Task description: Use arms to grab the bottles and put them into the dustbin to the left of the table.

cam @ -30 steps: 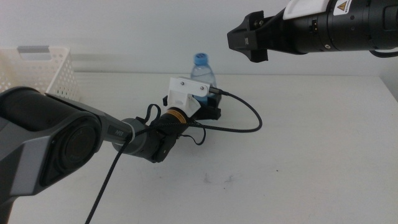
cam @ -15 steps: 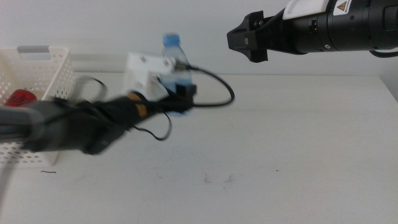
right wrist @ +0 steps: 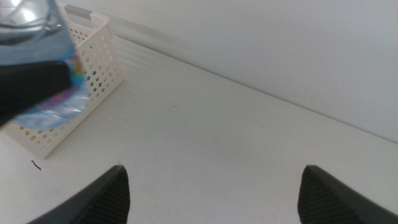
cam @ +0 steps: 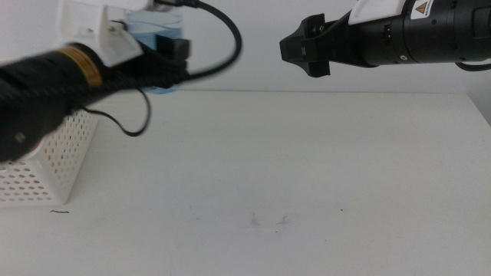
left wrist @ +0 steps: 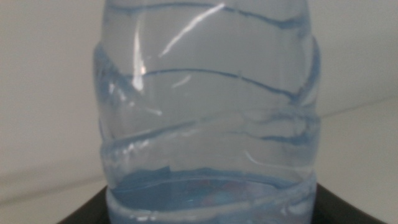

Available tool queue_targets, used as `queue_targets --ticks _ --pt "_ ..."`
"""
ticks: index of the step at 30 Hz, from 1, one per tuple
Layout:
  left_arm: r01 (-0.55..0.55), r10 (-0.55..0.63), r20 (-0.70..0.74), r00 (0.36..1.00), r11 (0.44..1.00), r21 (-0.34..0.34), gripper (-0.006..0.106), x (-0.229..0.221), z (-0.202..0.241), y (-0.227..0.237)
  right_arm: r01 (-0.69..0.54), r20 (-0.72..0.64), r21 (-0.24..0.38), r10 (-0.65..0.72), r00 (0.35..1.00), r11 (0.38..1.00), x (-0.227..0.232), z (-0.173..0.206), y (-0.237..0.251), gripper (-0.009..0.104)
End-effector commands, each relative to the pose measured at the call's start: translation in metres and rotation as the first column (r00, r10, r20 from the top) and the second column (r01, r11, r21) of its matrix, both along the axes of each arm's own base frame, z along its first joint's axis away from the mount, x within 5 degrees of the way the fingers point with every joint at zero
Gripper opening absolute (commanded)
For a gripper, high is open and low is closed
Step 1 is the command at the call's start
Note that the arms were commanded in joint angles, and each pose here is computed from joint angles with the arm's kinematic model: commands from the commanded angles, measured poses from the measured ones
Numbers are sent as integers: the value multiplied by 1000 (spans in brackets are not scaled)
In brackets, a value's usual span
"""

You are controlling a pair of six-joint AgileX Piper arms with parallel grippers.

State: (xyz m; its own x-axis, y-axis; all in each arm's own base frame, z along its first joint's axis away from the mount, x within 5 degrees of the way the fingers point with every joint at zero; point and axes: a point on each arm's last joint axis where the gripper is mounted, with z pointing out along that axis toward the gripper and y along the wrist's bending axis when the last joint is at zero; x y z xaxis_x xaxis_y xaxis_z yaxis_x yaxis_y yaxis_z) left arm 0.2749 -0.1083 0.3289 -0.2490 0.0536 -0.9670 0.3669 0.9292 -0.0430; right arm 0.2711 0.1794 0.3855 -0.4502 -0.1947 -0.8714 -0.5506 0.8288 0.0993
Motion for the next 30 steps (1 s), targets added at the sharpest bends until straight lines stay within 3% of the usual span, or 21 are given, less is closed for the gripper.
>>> queue_targets --ticks 1,7,14,18,30 --pt "-48 49 -34 998 998 39 -2 -3 16 10 -1 9 0 1 1000 1000 -1 1 -1 79" --pt "-141 183 -284 941 977 163 -2 12 46 65 -1 9 0 1 1000 1000 -1 1 -1 79" --pt "-221 355 -464 812 922 318 -2 48 61 157 -1 9 0 1 1000 1000 -1 1 -1 79" --pt "-264 394 -533 749 915 304 -2 70 52 190 -1 9 0 1 1000 1000 -1 1 -1 79" --pt "-131 317 -733 602 945 301 0 115 -40 214 -1 9 0 1 1000 1000 -1 1 -1 79"
